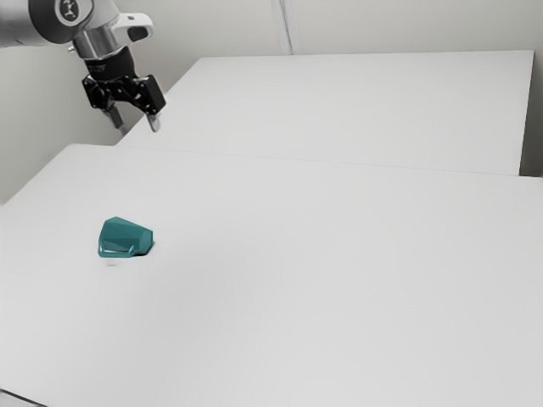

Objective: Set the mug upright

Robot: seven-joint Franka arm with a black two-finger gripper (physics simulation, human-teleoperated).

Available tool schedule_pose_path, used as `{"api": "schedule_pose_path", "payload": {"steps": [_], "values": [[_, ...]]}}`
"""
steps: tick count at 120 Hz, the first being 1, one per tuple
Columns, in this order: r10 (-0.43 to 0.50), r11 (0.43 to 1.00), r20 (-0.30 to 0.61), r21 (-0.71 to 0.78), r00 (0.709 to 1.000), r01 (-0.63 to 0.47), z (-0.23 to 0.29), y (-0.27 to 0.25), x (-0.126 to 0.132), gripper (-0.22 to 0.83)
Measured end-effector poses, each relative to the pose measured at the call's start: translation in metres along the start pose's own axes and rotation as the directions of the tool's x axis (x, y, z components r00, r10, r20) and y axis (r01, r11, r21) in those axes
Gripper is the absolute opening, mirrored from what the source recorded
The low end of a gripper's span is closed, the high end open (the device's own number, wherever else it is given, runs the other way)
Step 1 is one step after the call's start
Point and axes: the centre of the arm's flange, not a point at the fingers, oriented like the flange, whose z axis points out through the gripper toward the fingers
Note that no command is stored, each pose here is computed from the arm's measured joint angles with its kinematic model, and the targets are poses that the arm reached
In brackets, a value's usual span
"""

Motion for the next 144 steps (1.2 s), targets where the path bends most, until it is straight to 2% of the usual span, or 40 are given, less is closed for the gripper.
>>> {"api": "schedule_pose_path", "payload": {"steps": [65, 85, 106, 123, 144], "values": [[-0.027, 1.0, 0.033, -0.008, 0.999, 0.028, 0.014, -0.06, 0.0, 0.6], [-0.137, 0.99, 0.046, -0.011, 0.989, 0.138, 0.024, -0.134, -0.012, 0.6], [-0.294, 0.954, 0.076, -0.032, 0.953, 0.297, 0.049, -0.243, -0.037, 0.6], [-0.296, 0.947, 0.069, -0.113, 0.953, 0.302, 0.082, -0.281, -0.034, 0.6], [-0.28, 0.927, -0.014, -0.265, 0.96, 0.266, 0.13, -0.327, -0.027, 0.6]]}}
